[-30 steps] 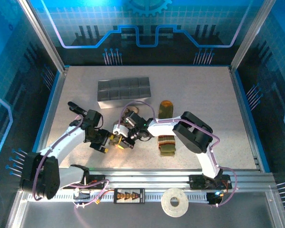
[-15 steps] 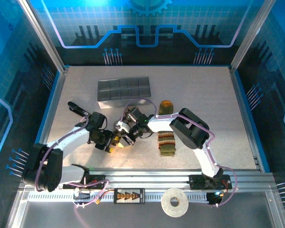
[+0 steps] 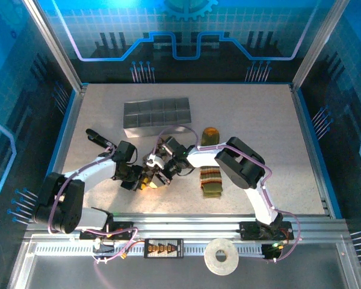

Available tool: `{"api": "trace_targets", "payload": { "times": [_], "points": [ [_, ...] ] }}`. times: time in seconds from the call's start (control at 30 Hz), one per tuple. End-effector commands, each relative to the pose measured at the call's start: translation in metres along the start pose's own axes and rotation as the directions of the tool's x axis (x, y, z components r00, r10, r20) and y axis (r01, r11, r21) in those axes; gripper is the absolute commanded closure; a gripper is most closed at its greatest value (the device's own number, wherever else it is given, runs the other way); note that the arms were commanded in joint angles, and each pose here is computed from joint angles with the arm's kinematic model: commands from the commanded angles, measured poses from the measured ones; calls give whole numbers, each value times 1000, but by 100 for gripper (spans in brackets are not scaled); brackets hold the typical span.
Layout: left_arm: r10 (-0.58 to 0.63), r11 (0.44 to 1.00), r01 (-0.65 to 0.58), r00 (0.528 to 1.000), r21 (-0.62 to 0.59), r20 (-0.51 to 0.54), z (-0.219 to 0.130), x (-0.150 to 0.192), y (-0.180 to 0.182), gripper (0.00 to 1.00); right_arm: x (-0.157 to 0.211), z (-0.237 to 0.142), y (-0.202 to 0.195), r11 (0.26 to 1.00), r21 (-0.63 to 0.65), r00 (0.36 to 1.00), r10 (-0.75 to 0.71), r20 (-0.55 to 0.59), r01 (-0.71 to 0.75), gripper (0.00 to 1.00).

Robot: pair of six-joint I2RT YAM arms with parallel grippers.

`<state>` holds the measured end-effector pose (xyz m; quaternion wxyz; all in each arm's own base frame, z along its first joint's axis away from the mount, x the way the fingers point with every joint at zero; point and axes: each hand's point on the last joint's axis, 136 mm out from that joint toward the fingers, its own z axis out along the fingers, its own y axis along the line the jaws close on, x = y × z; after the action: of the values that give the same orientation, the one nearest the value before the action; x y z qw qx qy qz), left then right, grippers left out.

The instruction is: Roll the socks

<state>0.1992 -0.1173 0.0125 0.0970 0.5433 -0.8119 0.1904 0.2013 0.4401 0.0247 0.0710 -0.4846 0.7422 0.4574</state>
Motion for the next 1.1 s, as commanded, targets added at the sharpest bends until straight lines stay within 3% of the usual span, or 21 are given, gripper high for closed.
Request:
{"api": "trace_targets", "payload": {
  "times": [0.0, 0.1, 0.2, 0.37, 0.47, 0.53, 0.7, 0.8, 1.07],
  "points": [
    [-82, 969, 98, 993, -226, 79, 7, -13, 55, 99, 23, -7, -5, 986, 145, 996, -71, -44, 77, 63],
    [-112, 956, 127, 991, -265, 71, 6, -10, 59, 100, 10, -24, 6, 913, 281, 952, -306, -4, 295, 53],
    [-144, 944, 157, 987, -289, 66, 5, -8, 60, 99, 1, -36, 17, 738, 446, 842, -536, -69, 506, 45],
    [-165, 928, 181, 983, -327, 77, 0, -9, 56, 98, -12, -40, 30, 430, 572, 651, -714, -258, 699, 44],
    [-162, 921, 181, 983, -346, 82, -1, -11, 52, 98, -17, -33, 36, 313, 587, 572, -751, -328, 747, 44],
    [-163, 915, 180, 984, -362, 76, 0, -12, 50, 97, -18, -25, 36, 279, 576, 546, -756, -362, 768, 45],
    [-159, 907, 169, 986, -387, 59, 3, -14, 45, 98, -21, -10, 16, 255, 575, 551, -717, -427, 777, 57],
    [-161, 905, 170, 985, -389, 56, 5, -16, 43, 98, -19, 0, 9, 278, 559, 562, -704, -435, 781, 65],
    [-137, 922, 139, 990, -362, 31, 4, -16, 33, 99, 10, 6, -12, 442, 532, 682, -586, -438, 722, 89]
  ]
}}
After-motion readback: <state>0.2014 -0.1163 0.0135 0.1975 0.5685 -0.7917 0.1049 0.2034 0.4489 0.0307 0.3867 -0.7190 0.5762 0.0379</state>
